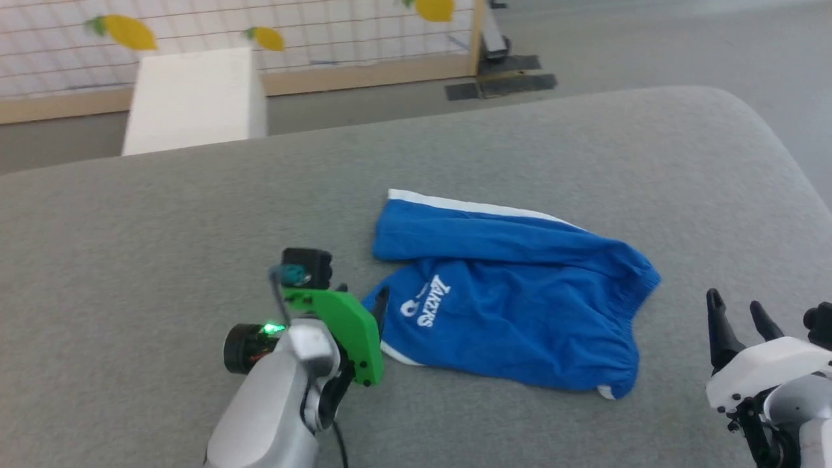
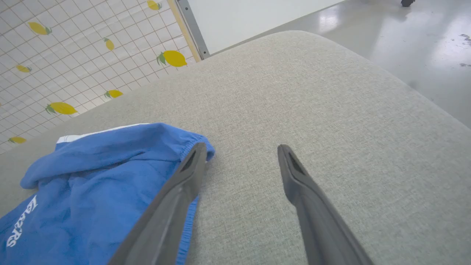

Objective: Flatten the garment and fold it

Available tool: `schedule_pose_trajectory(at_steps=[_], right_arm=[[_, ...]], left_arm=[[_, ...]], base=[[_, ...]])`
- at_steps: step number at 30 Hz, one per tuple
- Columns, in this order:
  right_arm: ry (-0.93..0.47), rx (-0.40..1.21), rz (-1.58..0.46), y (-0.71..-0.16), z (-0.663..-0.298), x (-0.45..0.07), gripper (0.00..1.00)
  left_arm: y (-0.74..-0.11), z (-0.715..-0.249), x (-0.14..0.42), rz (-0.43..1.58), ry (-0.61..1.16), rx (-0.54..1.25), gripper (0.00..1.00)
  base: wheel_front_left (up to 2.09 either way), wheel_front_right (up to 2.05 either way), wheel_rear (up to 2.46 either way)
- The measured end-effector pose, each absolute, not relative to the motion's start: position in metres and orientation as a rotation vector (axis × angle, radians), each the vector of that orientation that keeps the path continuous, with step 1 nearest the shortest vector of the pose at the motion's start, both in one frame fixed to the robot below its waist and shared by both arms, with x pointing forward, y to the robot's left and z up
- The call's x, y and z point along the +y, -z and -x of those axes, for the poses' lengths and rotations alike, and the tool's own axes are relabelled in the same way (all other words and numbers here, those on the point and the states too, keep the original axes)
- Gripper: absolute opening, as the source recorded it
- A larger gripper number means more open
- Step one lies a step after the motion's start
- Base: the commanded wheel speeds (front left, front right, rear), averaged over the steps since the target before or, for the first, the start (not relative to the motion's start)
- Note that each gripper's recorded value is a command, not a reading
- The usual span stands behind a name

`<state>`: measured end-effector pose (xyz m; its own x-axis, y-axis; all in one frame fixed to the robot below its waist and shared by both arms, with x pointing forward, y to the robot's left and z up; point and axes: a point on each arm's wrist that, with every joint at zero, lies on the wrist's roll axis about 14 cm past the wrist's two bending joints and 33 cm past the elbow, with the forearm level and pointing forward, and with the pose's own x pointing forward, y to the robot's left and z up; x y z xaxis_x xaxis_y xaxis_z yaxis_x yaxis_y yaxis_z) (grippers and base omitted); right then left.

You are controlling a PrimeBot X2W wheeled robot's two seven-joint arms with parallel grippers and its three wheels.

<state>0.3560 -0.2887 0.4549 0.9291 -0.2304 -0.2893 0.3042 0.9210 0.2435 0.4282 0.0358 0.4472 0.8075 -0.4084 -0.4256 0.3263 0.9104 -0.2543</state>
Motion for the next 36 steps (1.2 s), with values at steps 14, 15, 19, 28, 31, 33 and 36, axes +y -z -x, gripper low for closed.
schedule_pose_trajectory(at_steps=[14,15,19,28,31,33,36], right_arm=[[0.366,0.268,-0.323,-0.444,-0.33,-0.311,1.0],[0.356,0.272,-0.319,-0.443,-0.331,-0.308,1.0],[0.305,0.301,-0.319,-0.437,-0.34,-0.292,1.0],[0.07,0.331,-0.329,-0.436,-0.381,-0.215,1.0],[-0.005,0.337,-0.327,-0.437,-0.393,-0.189,1.0],[-0.046,0.341,-0.324,-0.437,-0.398,-0.175,1.0],[-0.102,0.349,-0.318,-0.438,-0.404,-0.155,1.0]], left_arm=[[-0.408,-0.427,0.022,0.423,0.368,0.704,0.0],[-0.415,-0.429,0.031,0.462,0.34,0.663,0.0],[-0.439,-0.432,0.073,0.565,0.205,0.522,0.0],[-0.403,-0.325,0.186,0.59,-0.194,0.604,0.0],[-0.382,-0.278,0.197,0.613,-0.283,0.713,0.0],[-0.372,-0.252,0.195,0.652,-0.314,0.782,0.0],[-0.366,-0.229,0.192,0.707,-0.344,0.824,0.0]], base=[[0.0,0.0,0.0],[0.0,0.0,0.0],[0.0,0.0,0.0],[0.0,0.0,0.0],[0.0,0.0,0.0],[0.0,0.0,0.0],[0.0,0.0,0.0]])
